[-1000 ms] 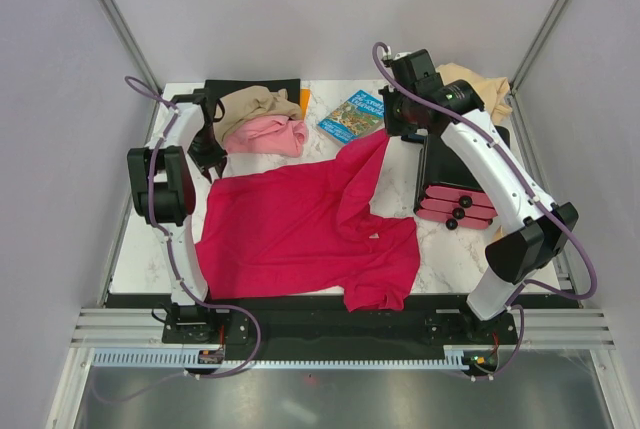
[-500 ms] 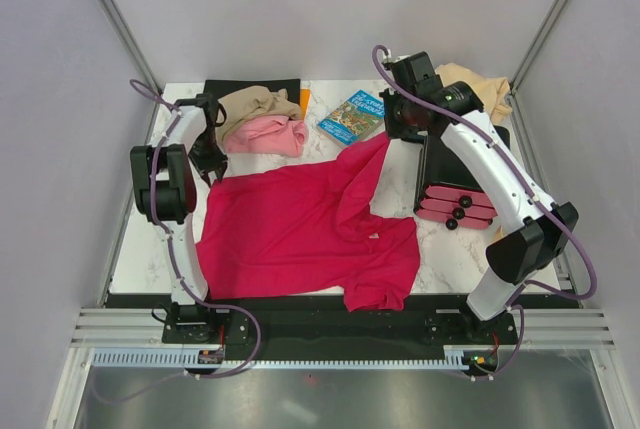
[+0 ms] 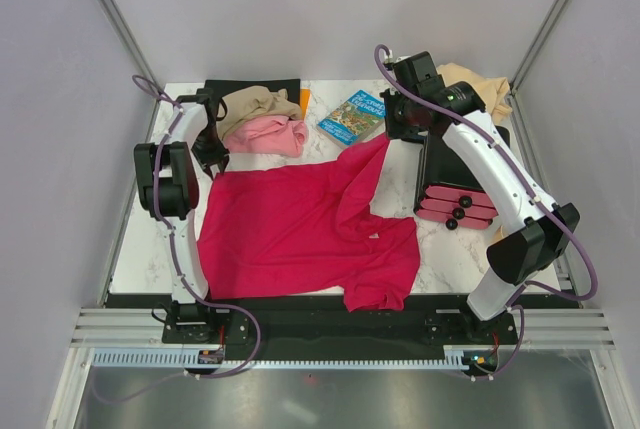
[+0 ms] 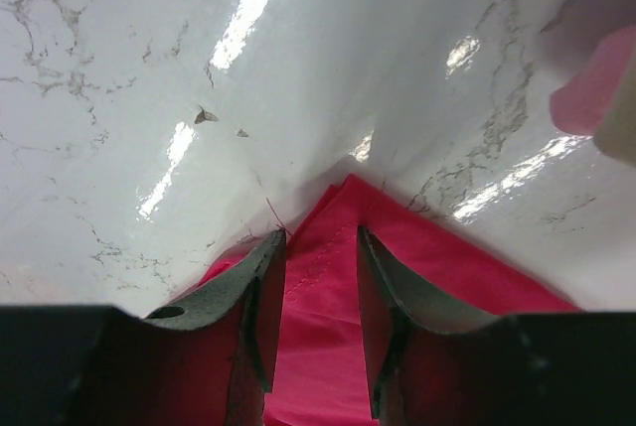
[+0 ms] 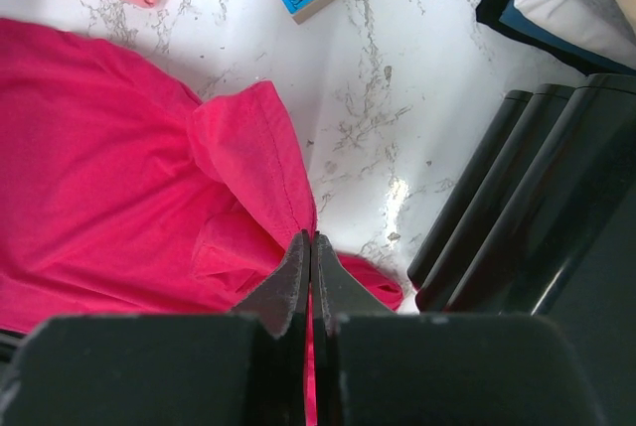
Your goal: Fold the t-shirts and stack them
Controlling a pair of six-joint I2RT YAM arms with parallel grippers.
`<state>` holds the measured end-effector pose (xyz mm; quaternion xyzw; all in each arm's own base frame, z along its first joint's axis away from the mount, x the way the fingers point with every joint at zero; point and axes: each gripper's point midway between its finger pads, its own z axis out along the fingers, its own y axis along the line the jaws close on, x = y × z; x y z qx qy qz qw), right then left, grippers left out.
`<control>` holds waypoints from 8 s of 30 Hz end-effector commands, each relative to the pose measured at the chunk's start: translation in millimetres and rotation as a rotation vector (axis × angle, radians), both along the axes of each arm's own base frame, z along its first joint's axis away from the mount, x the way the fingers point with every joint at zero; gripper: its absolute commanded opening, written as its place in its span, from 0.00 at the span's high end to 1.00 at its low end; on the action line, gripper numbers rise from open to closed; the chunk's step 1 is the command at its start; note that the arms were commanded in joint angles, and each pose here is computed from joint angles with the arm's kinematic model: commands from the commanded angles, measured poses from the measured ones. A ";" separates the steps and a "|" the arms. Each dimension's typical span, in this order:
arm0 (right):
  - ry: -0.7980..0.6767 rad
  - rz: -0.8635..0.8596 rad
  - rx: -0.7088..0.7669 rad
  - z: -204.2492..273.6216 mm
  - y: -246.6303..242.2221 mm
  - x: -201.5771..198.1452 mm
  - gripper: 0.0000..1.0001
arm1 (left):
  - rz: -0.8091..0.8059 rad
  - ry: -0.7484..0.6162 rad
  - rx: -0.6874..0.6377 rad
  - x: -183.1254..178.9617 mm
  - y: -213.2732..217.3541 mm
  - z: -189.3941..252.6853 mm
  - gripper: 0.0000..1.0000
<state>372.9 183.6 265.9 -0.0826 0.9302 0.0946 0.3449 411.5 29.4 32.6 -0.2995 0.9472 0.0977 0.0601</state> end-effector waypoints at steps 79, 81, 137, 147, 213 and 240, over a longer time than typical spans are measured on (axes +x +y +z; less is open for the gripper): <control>-0.356 -0.122 0.173 122.0 -25.3 87.4 1.00 | -0.007 -0.674 0.205 -54.1 14.3 259.9 0.98; -0.378 -0.089 0.214 134.8 -17.2 87.3 1.00 | 0.003 -0.680 0.228 -57.3 18.6 265.2 0.98; -0.068 0.031 0.263 -74.3 36.0 186.1 1.00 | 0.050 -0.340 0.323 -0.2 72.8 135.3 0.98; -0.140 0.005 0.223 -71.8 29.5 207.2 1.00 | 0.020 -0.334 0.267 42.0 69.8 103.1 0.98; -0.233 0.025 0.349 33.5 -9.3 64.9 0.66 | 0.038 0.001 -0.035 -122.5 2.2 -9.2 0.98; -0.250 0.009 0.373 47.3 -16.1 63.5 0.67 | 0.163 0.217 0.043 -217.0 30.5 -24.2 0.98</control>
